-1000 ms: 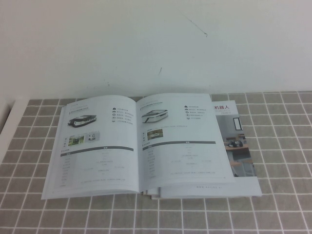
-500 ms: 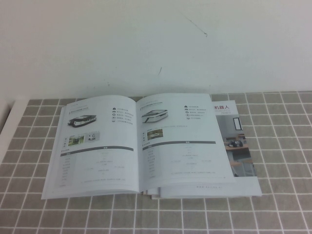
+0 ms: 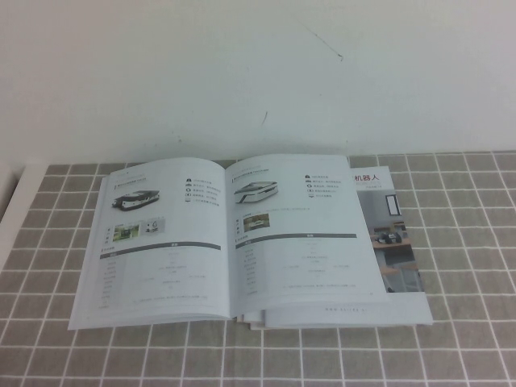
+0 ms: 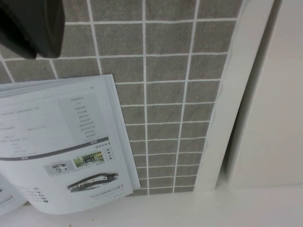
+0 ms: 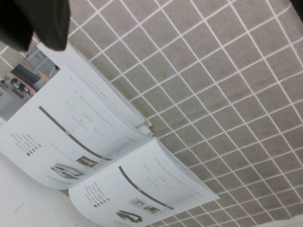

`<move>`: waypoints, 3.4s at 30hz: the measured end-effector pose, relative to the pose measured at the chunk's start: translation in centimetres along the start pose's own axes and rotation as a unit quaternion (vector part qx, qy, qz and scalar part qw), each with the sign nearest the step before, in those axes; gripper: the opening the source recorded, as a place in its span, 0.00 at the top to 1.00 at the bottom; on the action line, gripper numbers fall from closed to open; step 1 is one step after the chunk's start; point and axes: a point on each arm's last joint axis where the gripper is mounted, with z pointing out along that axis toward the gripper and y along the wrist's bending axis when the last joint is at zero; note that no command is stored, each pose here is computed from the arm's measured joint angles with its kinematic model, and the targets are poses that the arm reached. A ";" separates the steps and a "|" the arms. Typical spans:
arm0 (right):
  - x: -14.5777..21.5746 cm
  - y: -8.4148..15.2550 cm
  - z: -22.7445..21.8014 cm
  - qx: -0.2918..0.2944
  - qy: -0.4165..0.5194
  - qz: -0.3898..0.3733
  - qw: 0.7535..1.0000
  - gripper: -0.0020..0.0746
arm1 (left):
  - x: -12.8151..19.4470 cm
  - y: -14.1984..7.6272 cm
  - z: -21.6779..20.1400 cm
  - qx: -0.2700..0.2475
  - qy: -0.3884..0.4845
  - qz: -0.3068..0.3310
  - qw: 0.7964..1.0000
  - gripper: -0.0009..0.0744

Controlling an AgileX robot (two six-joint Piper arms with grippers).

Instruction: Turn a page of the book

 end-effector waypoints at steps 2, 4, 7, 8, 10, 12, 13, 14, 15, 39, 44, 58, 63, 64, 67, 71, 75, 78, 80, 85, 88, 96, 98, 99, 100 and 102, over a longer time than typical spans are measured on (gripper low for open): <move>0.0 0.0 0.0 0.000 0.000 0.000 1.000 0.86 | 0.0 0.0 0.0 0.000 0.000 -0.027 1.000 0.99; 0.0 0.0 0.0 0.000 0.000 0.000 1.000 0.86 | 0.0 0.0 0.0 0.000 -0.001 -0.060 0.998 0.99; 0.0 0.0 0.0 0.000 0.000 0.000 1.000 0.86 | 0.0 0.0 0.0 -0.001 -0.001 -0.088 0.996 0.99; 0.0 0.0 0.0 0.000 0.000 0.000 1.000 0.86 | 0.0 0.1 0.0 -0.003 -0.001 -0.084 0.996 0.99; 0.0 0.0 0.0 0.000 0.000 0.000 1.000 0.86 | 0.0 0.2 0.0 -0.010 -0.001 -0.070 0.997 0.99; 0.0 0.0 0.0 0.000 0.000 0.000 1.000 0.86 | 0.0 0.3 0.0 -0.014 -0.002 -0.063 0.998 0.99; 0.0 0.0 0.0 0.000 0.000 0.000 1.000 0.86 | 0.0 0.3 0.0 -0.016 -0.002 -0.060 0.998 0.99; 0.0 0.0 0.0 0.000 0.000 0.000 1.000 0.86 | 0.0 0.3 0.0 -0.016 -0.002 -0.059 0.998 0.99; 0.0 0.0 0.0 0.000 0.000 0.000 1.000 0.86 | 0.0 0.3 0.0 -0.016 -0.002 -0.058 0.998 0.99; 0.1 0.2 -0.4 0.004 -0.010 -0.003 1.000 0.86 | 0.0 0.3 0.0 -0.018 -0.002 -0.055 0.998 0.99; -0.2 0.0 -2.0 0.080 -0.083 -0.023 0.993 0.86 | 0.0 0.3 0.0 -0.018 -0.002 -0.057 0.998 0.99; 9.6 0.4 2.2 0.269 -0.113 0.039 0.956 0.87 | 0.0 0.3 0.0 -0.018 -0.002 -0.058 0.998 0.99; 13.1 0.1 5.0 0.279 -0.097 0.070 0.953 0.87 | 0.0 0.3 0.0 -0.018 -0.002 -0.058 0.998 0.99; 13.6 -0.1 5.4 0.286 -0.102 0.084 0.949 0.87 | 0.0 0.3 0.0 -0.018 -0.002 -0.058 0.998 0.99; 14.9 -0.5 6.2 0.309 -0.118 0.132 0.935 0.87 | 0.0 0.3 0.0 -0.018 -0.002 -0.057 0.998 0.99; 15.8 -0.6 6.7 0.319 -0.116 0.181 0.923 0.87 | 0.0 0.3 0.0 -0.018 -0.002 -0.057 0.998 0.99; 16.1 -0.6 6.7 0.326 -0.109 0.207 0.916 0.87 | 0.0 0.3 0.0 -0.018 -0.002 -0.057 0.998 0.99; 16.6 -0.5 6.8 0.328 -0.087 0.222 0.914 0.87 | 0.0 0.3 0.0 -0.018 -0.002 -0.057 0.998 0.99; 16.9 -0.5 6.8 0.331 -0.071 0.228 0.913 0.87 | 0.0 0.3 0.0 -0.018 -0.002 -0.057 0.998 0.99; 17.1 -0.6 6.7 0.339 -0.048 0.214 0.915 0.87 | 0.0 0.3 0.0 -0.018 -0.002 -0.057 0.998 0.99; 17.1 -0.6 6.6 0.341 -0.044 0.205 0.916 0.87 | 0.0 0.3 0.0 -0.018 -0.002 -0.057 0.998 0.99; 17.1 -0.6 6.6 0.343 -0.040 0.197 0.918 0.87 | 0.0 0.3 0.0 -0.018 -0.002 -0.057 0.998 0.99; 17.1 -0.6 6.6 0.343 -0.040 0.196 0.918 0.87 | 0.0 0.3 0.0 -0.018 -0.002 -0.057 0.998 0.99; 17.1 -0.6 6.6 0.343 -0.040 0.196 0.918 0.87 | 0.0 0.3 0.0 -0.018 -0.002 -0.057 0.998 0.99; 17.1 -0.6 6.6 0.343 -0.040 0.195 0.918 0.87 | 0.0 0.3 0.0 -0.018 -0.002 -0.057 0.998 0.99; 17.1 -0.6 6.6 0.343 -0.040 0.195 0.918 0.87 | 0.0 0.3 0.0 -0.018 -0.002 -0.057 0.998 0.99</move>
